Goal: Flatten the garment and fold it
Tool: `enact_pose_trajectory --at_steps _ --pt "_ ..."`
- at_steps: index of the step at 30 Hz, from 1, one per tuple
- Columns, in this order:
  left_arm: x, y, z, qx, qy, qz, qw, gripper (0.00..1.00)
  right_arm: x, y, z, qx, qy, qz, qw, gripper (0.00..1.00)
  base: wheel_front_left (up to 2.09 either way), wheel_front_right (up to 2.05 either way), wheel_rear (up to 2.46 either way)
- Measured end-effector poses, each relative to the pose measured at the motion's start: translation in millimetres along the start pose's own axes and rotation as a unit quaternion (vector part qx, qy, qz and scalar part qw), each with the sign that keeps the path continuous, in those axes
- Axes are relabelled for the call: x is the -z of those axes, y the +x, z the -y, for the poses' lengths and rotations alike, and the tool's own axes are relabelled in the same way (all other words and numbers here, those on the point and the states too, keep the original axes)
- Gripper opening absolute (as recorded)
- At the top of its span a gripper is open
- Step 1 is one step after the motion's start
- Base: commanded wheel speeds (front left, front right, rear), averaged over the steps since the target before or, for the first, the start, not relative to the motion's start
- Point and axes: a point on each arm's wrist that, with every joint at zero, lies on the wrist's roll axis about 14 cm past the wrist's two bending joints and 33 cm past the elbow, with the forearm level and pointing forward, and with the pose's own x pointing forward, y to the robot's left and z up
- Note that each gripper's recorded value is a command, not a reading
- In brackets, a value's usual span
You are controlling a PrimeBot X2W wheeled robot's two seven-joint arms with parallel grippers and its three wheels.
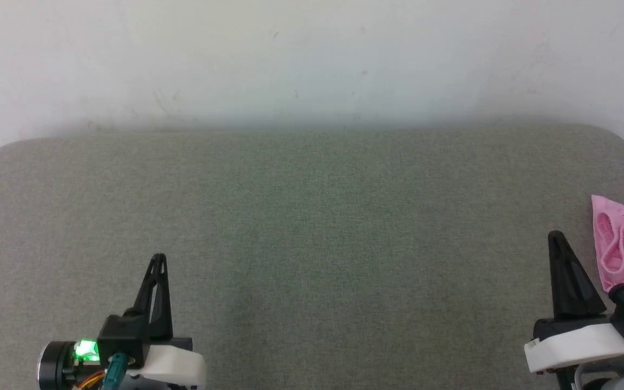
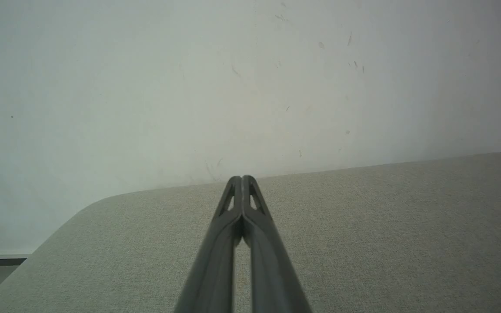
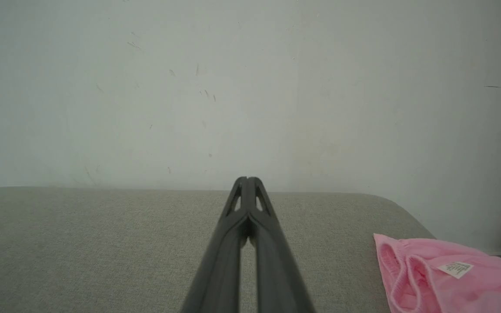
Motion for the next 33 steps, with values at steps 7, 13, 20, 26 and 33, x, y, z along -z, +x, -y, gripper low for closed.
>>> enact_pose_trajectory --at_steps 7,13,20,26,33 --pt "2.0 0.6 1.3 0.002 -0.004 -0.007 1.0 0.0 2.3 -0.1 -0.9 -0.001 -0.001 -0.008 1.0 0.0 0.0 0.0 0.0" --pt "3.3 1.2 2.8 0.004 -0.008 -0.013 1.0 0.0 3.8 -0.2 -1.9 -0.003 -0.003 -0.013 1.0 0.0 0.0 0.0 0.0" --pt "5.2 1.9 3.2 0.005 -0.01 -0.02 1.0 0.0 6.5 -0.4 -3.9 -0.006 -0.005 -0.023 1.0 0.0 0.0 0.0 0.0" --pt "6.5 2.6 3.4 0.005 -0.012 -0.025 1.0 0.0 8.4 -0.2 -6.2 -0.01 -0.008 -0.03 0.999 0.0 0.0 0.0 0.0" --pt "8.4 3.1 5.9 0.011 -0.016 -0.032 0.999 0.0 10.0 -0.2 -7.7 -0.012 -0.01 -0.035 0.999 0.0 0.0 0.0 0.0"
